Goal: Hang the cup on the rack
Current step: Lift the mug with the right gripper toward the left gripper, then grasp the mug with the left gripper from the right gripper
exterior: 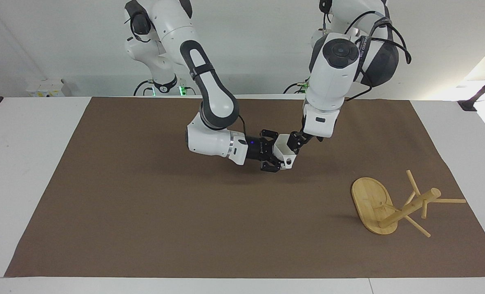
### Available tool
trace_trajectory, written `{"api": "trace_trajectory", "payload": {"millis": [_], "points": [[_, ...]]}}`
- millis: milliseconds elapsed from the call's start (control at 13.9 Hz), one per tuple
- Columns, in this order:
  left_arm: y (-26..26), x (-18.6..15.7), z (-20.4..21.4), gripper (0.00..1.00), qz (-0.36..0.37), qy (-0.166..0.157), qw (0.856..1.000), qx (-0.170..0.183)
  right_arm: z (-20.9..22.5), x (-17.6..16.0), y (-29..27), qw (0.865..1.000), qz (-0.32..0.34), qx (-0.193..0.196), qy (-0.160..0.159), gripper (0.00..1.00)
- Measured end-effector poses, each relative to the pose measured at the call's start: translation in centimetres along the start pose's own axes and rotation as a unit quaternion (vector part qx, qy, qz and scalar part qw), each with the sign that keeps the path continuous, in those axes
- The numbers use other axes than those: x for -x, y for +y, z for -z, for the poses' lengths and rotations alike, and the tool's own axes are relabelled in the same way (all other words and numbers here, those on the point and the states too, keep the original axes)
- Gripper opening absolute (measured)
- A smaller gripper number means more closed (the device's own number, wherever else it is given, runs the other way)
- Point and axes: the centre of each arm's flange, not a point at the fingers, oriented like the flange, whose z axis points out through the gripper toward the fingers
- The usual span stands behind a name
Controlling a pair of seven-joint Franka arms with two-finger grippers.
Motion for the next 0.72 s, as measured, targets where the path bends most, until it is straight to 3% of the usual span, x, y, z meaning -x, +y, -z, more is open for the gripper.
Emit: {"api": "trace_trajectory", "payload": {"millis": [505, 649, 722], "points": [[-0.1, 0.6, -2.3, 0.93, 0.013, -0.031, 0.999, -0.012, 0.4, 0.1, 0.3, 1.0, -0.001, 0.003, 0.0, 0.77], [-0.1, 0.9, -2.6, 0.72, 0.014, -0.042, 0.999, -0.009, 0.4, 0.1, 0.3, 1.0, -0.001, 0.003, 0.0, 0.77], [-0.1, 0.9, -2.5, 0.72, 0.014, -0.044, 0.999, -0.007, 0.4, 0.1, 0.3, 1.0, -0.001, 0.003, 0.0, 0.77]]}}
